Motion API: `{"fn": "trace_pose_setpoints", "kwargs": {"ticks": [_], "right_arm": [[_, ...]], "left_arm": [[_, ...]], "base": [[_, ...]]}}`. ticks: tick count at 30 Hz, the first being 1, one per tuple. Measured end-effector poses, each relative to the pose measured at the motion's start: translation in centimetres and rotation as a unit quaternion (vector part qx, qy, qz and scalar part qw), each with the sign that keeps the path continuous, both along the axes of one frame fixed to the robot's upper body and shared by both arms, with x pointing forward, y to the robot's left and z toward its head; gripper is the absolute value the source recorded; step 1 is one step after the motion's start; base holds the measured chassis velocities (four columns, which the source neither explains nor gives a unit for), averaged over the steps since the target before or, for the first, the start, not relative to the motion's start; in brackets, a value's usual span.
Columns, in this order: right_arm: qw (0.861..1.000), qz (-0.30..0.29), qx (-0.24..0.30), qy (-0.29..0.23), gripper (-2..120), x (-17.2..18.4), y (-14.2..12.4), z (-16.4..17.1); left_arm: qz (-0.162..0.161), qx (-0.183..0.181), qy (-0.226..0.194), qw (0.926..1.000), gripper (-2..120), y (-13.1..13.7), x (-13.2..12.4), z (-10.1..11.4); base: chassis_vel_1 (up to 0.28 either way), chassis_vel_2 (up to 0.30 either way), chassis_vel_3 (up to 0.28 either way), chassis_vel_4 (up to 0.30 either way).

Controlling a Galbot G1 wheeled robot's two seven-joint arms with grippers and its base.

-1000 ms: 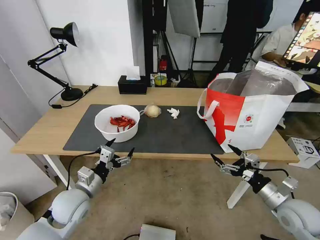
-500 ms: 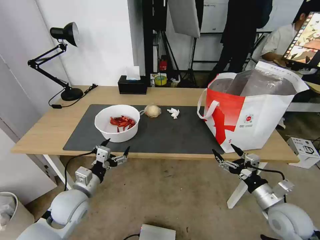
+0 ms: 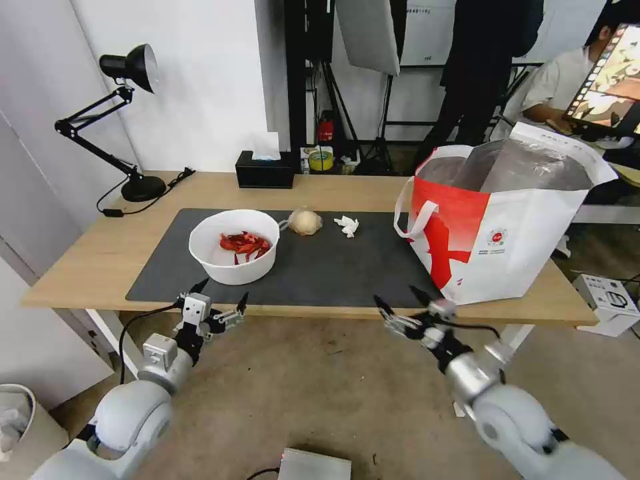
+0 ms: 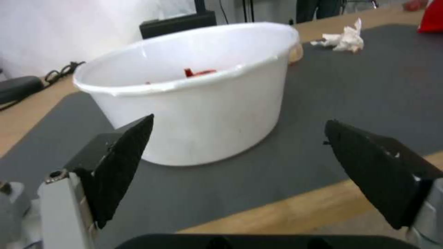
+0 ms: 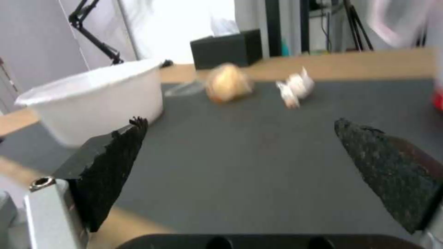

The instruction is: Pick up the trash from the table and place it into the takeout bag.

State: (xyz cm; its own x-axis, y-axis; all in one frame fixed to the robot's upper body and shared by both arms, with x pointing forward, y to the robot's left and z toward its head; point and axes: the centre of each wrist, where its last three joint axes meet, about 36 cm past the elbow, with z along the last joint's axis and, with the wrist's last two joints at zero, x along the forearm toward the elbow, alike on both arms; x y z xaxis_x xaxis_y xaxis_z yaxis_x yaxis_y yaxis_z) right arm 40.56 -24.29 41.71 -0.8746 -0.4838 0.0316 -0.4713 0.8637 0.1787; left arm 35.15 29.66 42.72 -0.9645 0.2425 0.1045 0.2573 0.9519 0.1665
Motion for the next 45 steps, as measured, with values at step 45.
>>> {"fn": "trace_pose_setpoints", "kwargs": {"ticks": [45], "right_arm": [[0.964,-0.204,-0.122,0.117,100,23.7,15.3,3.4]], "left_arm": [[0.024,-0.009,0.007,0.9996,100,0.1,-0.2,-1.1]], "base": [[0.000,0.000,0.000,0.000]]}}
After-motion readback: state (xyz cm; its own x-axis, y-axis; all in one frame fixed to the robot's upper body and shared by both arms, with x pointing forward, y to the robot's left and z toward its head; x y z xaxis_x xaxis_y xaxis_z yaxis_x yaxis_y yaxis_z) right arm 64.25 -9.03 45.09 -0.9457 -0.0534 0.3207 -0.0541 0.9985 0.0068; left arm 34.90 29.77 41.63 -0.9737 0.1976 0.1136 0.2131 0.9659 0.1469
